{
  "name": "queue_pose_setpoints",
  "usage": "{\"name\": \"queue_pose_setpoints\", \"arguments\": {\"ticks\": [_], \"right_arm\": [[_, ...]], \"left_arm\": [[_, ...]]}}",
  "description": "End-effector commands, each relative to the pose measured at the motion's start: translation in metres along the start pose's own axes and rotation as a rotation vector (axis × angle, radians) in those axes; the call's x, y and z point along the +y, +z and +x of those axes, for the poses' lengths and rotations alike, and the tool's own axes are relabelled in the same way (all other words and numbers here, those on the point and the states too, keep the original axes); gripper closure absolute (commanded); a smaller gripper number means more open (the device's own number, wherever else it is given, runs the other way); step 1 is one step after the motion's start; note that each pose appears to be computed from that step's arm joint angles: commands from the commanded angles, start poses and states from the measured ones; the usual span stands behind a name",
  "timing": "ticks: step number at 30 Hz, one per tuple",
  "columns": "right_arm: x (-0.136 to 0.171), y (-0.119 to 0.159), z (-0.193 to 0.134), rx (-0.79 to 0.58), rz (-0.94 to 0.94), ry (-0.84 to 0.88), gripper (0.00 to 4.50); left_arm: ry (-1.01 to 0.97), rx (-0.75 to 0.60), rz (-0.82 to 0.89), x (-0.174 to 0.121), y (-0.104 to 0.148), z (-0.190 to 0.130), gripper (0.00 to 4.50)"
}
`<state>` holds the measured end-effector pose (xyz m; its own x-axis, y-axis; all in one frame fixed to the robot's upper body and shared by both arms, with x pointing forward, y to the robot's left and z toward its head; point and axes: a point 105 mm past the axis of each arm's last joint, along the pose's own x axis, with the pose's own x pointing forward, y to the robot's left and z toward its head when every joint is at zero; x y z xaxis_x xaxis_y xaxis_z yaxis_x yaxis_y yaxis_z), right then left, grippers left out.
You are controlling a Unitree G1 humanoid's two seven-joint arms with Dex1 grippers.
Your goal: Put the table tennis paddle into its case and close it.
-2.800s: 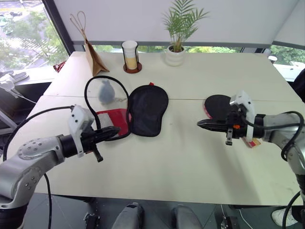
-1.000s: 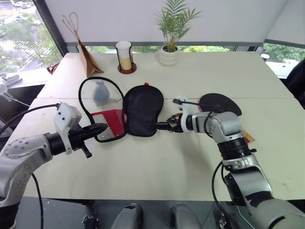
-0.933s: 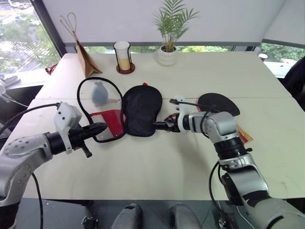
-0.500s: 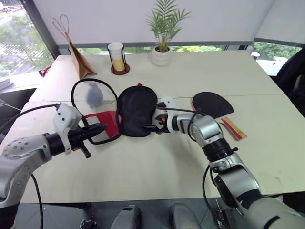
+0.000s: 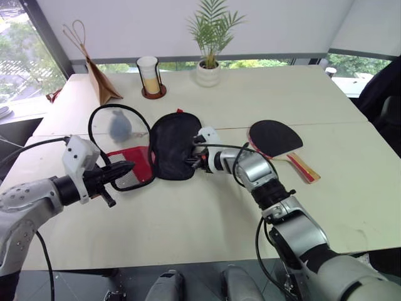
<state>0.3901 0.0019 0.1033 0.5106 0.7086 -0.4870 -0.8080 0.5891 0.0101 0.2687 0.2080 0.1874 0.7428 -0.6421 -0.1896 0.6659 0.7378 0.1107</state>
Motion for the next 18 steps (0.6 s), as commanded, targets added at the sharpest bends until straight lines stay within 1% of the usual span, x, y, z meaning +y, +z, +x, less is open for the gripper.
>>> {"name": "queue_pose_setpoints", "arguments": {"ticks": [1,6,10,18], "right_arm": [[0.01,-0.011,0.003,0.051,-0.012,0.052,4.41],[-0.002,-0.009,-0.017,0.061,0.007,0.063,4.41],[-0.019,-0.012,-0.044,0.084,0.014,0.075,4.41],[-0.06,-0.039,-0.089,0.17,-0.012,-0.003,4.41]], "left_arm": [[0.01,-0.031,0.038,-0.001,0.011,-0.003,4.5],[0.011,-0.029,0.043,0.0,0.01,-0.003,4.5],[0.005,-0.032,0.046,0.001,0.011,0.0,4.5],[-0.018,-0.029,0.054,-0.004,0.01,0.006,4.5]]}}
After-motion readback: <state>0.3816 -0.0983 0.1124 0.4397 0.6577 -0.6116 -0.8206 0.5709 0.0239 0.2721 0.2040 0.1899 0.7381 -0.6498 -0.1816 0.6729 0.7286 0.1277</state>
